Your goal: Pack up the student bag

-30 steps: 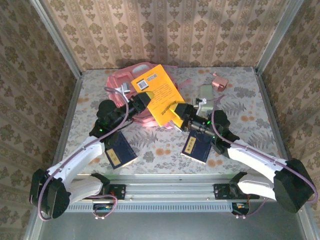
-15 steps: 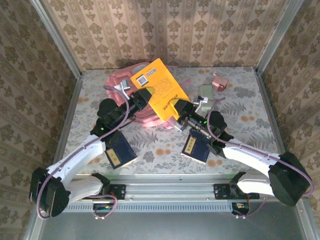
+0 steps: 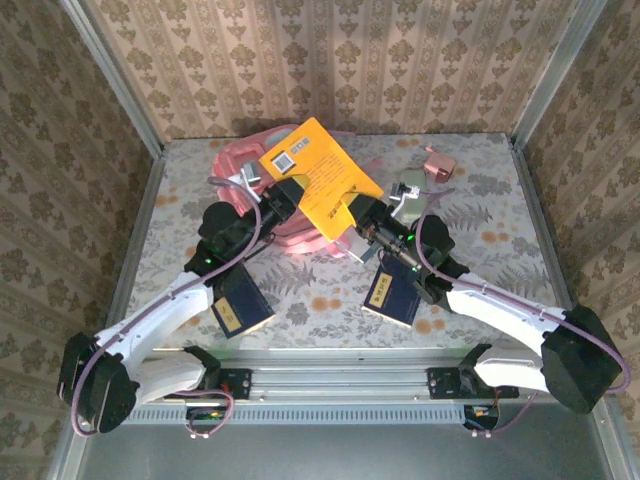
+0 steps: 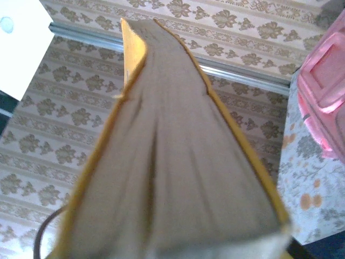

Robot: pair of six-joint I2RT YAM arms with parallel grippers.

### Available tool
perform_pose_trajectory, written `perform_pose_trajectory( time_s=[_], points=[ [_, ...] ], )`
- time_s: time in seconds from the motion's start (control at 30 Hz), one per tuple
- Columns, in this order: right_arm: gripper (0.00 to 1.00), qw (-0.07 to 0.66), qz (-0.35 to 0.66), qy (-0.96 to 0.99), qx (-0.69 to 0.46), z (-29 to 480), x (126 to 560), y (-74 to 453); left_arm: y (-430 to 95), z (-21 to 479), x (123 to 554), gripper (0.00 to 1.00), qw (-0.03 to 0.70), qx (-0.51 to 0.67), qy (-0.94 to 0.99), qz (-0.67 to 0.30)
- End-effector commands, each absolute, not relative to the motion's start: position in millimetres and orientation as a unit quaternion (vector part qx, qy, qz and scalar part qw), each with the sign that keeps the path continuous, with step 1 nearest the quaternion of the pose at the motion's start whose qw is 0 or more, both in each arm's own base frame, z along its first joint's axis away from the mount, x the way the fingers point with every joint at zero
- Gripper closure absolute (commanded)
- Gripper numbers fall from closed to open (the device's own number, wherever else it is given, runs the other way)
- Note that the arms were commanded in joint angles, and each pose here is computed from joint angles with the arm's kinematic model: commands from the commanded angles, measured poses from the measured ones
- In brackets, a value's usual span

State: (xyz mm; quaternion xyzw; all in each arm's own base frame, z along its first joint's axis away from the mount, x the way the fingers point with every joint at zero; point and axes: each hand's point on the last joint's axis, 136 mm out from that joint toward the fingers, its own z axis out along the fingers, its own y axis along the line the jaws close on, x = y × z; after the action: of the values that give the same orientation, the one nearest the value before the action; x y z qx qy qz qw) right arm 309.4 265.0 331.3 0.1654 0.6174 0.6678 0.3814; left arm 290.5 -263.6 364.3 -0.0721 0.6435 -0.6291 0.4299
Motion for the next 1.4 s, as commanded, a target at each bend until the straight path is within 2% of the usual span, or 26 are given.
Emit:
perform_pose_trajectory(
  time_s=[0.0, 0.03, 0.1, 0.2, 0.33, 0.43, 0.53, 0.67, 0.77, 0.93, 1.03, 1.2, 1.37],
  points=[
    [0.90, 0.408, 0.669, 0.601, 0.157, 355, 312, 262, -272, 368, 284, 1.00, 0.432, -0.046, 0.639, -0.635],
    [0.94, 0.413, 0.662, 0.605, 0.157, 352, 313, 259, -273, 364, 285, 0.95, 0.430, -0.043, 0.647, -0.628],
    [0.99, 0.425, 0.641, 0.618, 0.161, 345, 314, 248, -271, 352, 287, 0.78, 0.426, -0.040, 0.675, -0.601],
    [1.00, 0.447, 0.568, 0.668, 0.175, 320, 312, 216, -253, 314, 299, 0.54, 0.407, -0.054, 0.743, -0.529],
    [1.00, 0.477, 0.465, 0.723, 0.181, 296, 299, 171, -213, 272, 325, 0.45, 0.369, -0.051, 0.824, -0.428],
    [1.00, 0.469, 0.406, 0.768, 0.162, 279, 289, 155, -192, 247, 351, 0.44, 0.322, -0.047, 0.856, -0.402],
    [1.00, 0.464, 0.394, 0.782, 0.133, 275, 281, 156, -189, 226, 371, 0.43, 0.295, 0.000, 0.890, -0.347],
    [1.00, 0.458, 0.394, 0.792, 0.086, 273, 272, 165, -209, 206, 399, 0.43, 0.243, 0.081, 0.908, -0.332],
    [1.00, 0.449, 0.397, 0.798, 0.063, 273, 266, 169, -218, 191, 421, 0.39, 0.211, 0.128, 0.915, -0.320],
    [1.00, 0.448, 0.389, 0.804, 0.047, 269, 258, 166, -223, 166, 455, 0.37, 0.165, 0.165, 0.918, -0.321],
    [1.00, 0.447, 0.376, 0.810, 0.049, 265, 256, 159, -238, 162, 468, 0.39, 0.154, 0.173, 0.898, -0.374],
    [1.00, 0.439, 0.363, 0.821, 0.045, 262, 253, 151, -261, 152, 467, 0.47, 0.113, 0.182, 0.864, -0.456],
    [1.00, 0.426, 0.352, 0.832, 0.047, 251, 259, 147, -275, 153, 461, 0.60, 0.104, 0.184, 0.830, -0.516]
  ],
)
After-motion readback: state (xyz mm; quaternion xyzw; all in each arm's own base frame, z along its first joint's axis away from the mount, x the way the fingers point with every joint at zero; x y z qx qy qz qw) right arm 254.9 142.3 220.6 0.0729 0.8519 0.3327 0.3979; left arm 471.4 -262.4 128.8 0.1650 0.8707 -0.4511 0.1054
